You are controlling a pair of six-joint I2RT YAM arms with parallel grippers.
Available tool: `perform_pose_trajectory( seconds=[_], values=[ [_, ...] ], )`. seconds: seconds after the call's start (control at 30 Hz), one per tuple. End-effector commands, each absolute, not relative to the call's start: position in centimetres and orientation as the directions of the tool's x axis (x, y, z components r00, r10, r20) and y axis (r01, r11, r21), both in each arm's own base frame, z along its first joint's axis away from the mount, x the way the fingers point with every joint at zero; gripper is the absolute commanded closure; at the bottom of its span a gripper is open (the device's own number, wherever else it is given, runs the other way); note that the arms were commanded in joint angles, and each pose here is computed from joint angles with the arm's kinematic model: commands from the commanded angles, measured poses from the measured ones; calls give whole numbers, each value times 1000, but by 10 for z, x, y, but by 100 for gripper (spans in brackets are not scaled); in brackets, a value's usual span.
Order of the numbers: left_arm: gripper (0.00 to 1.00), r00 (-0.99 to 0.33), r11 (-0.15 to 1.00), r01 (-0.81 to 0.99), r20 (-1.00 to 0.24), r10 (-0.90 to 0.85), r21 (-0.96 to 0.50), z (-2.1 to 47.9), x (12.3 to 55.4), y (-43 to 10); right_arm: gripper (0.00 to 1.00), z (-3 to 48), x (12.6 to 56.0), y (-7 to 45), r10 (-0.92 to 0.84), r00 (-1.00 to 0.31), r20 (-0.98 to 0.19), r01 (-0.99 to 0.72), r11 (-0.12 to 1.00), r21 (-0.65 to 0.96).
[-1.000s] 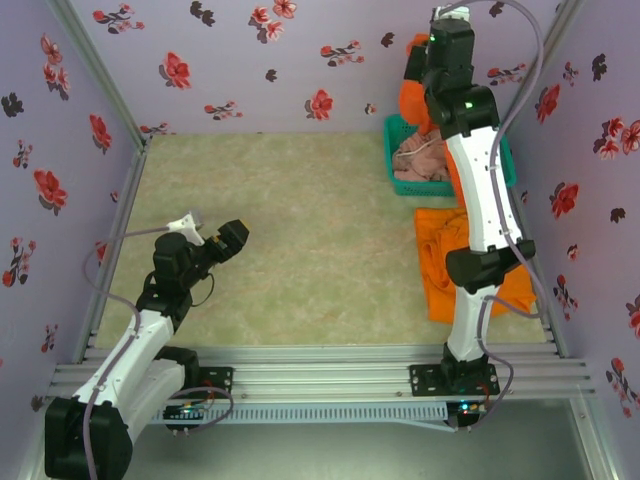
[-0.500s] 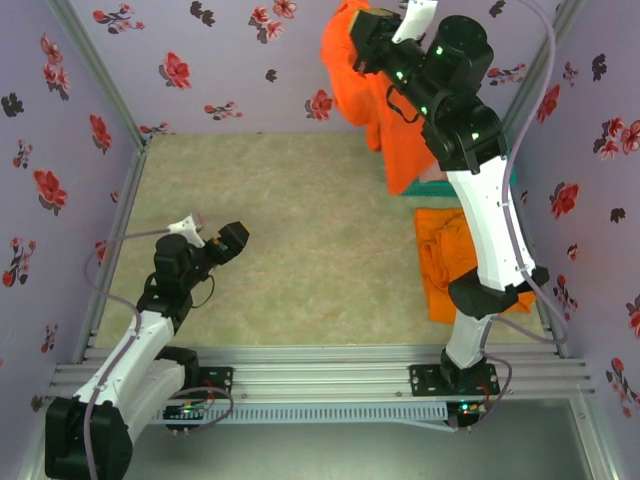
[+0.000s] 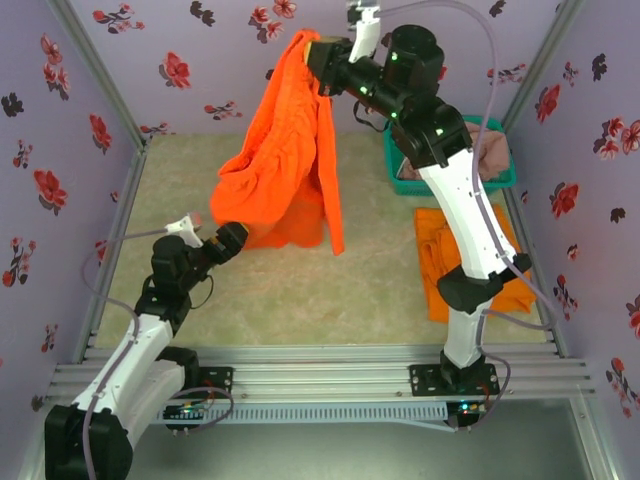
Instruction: Fold and stack the shorts
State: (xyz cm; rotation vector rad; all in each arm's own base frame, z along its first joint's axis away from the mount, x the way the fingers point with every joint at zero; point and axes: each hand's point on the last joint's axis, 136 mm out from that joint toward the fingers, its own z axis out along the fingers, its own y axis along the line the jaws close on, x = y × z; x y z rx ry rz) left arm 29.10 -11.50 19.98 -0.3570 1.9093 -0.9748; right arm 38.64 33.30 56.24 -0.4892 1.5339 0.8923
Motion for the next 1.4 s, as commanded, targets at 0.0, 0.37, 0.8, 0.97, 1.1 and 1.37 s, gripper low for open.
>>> perform_pose_trajectory(
  seconds=[0.0,0.37,0.8,0.97,1.1,1.37],
  values=[
    [0,-478,644,131,-617,-625,-754,207,289,-105,100,498,394,335,-20,-196,-980,-734,666,133],
    [1,-384,629,214,-656,-650,-748,245,276,-99,99,328,423,319,-187,-318,-929,-671,737,81],
    [15,-618,800,432,-782,-74,-417,191,282,-184,98,297,435,264,-142,-424,-895,-549,826,128],
    [15,-594,797,453,-802,-65,-400,198,296,-196,71,288,450,214,-160,-469,-869,-444,893,75],
    [8,-548,800,427,-824,-141,-421,219,300,-190,17,310,436,202,-87,-498,-863,-422,893,154],
    [1,-585,811,145,-710,-393,-567,208,310,-130,1,301,360,259,-318,-415,-853,-636,772,22]
  ],
)
